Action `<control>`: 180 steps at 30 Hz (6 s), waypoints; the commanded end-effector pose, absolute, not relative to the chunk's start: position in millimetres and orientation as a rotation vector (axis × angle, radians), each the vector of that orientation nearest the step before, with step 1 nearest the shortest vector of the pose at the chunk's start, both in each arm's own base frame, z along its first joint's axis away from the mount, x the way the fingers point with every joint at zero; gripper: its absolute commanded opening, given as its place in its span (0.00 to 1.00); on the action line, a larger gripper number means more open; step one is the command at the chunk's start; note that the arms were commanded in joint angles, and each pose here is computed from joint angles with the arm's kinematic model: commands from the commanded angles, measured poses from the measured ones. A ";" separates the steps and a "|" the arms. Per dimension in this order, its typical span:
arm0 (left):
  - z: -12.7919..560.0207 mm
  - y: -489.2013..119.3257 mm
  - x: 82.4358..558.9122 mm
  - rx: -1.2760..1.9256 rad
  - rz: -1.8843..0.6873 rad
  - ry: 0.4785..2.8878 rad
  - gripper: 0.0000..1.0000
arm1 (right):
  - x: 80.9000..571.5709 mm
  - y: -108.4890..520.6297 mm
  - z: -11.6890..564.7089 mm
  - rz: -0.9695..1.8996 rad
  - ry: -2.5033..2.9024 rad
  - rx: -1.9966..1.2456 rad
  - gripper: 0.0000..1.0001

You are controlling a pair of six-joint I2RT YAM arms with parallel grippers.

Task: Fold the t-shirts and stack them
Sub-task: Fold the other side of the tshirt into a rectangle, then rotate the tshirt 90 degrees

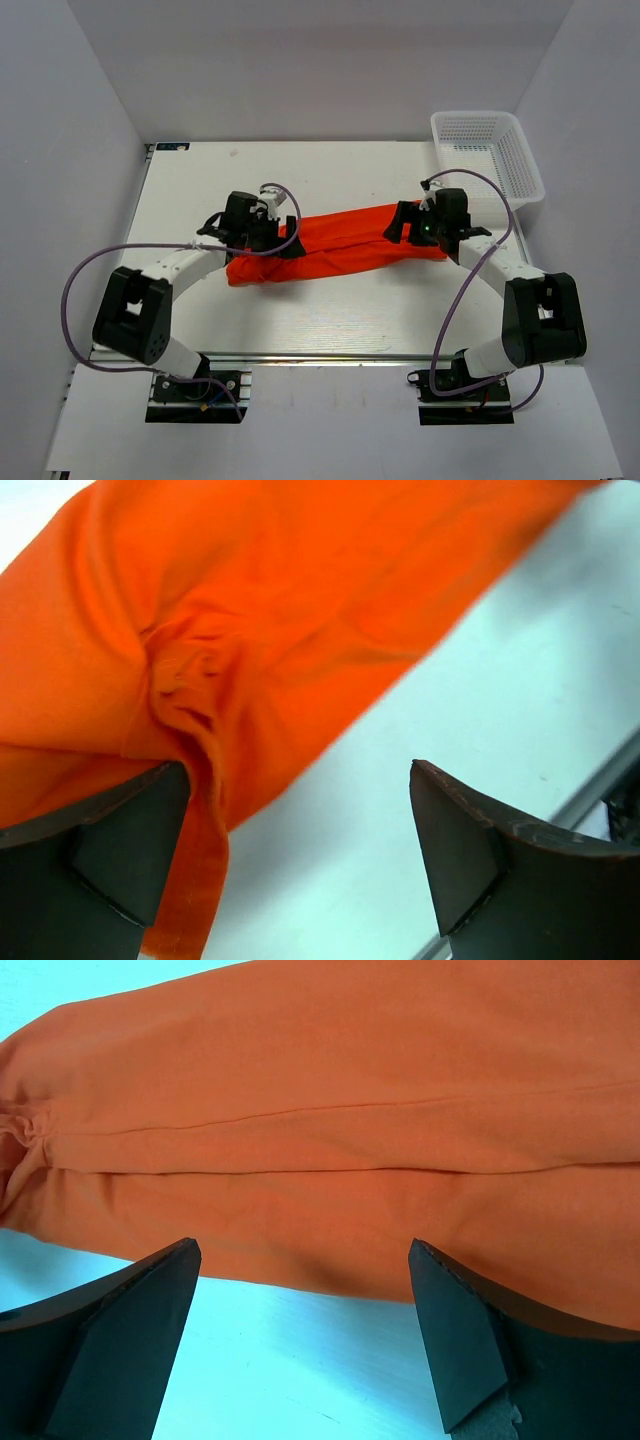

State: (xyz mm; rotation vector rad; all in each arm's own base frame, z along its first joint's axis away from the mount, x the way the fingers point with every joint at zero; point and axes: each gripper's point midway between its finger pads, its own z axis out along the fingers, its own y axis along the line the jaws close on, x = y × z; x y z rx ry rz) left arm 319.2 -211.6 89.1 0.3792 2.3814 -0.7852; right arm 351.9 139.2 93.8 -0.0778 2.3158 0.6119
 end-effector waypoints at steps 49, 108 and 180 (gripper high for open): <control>72.5 -118.8 331.6 -0.144 -0.245 2.441 0.49 | 345.0 129.5 84.0 0.496 2.335 -0.084 0.90; 88.9 -181.2 382.1 0.121 -0.860 2.398 1.00 | 451.0 129.8 89.4 0.405 2.394 -0.021 0.90; 213.8 -143.8 401.6 -0.129 -0.560 2.185 1.00 | 133.6 278.1 87.9 0.671 2.312 -0.854 0.90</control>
